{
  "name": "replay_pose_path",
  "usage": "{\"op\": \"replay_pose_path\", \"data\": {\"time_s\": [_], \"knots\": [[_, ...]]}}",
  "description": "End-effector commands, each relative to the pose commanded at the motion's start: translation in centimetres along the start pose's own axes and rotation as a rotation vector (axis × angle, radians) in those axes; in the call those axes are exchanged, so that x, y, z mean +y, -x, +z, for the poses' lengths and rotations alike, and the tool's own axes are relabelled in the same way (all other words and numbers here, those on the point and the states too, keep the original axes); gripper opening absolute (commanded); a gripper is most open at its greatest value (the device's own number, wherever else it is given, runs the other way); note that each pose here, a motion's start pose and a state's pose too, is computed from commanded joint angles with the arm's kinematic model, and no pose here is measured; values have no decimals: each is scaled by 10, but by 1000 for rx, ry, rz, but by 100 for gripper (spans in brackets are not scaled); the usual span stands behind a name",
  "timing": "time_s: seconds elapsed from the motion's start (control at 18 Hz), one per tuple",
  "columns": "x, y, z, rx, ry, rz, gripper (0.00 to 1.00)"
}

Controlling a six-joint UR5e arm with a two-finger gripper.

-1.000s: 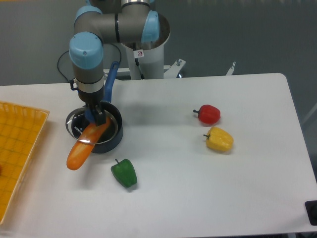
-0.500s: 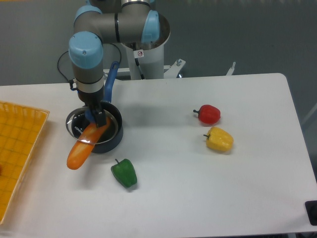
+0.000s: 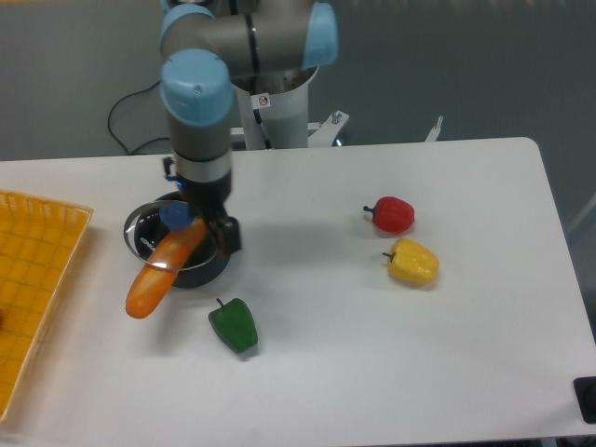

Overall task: Close the pot lid
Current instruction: 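Open the gripper and raise it off the lid knob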

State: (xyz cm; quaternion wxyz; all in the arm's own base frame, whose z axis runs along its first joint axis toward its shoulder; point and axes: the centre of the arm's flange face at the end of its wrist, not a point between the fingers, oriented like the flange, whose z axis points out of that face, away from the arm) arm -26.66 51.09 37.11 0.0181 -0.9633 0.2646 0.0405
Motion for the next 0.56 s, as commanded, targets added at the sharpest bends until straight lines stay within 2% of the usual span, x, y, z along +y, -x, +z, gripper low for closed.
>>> {"op": "replay_pose_path", "data": {"time_s": [0.56], "knots": [[66,35,1,-4,16,-107,100]]}}
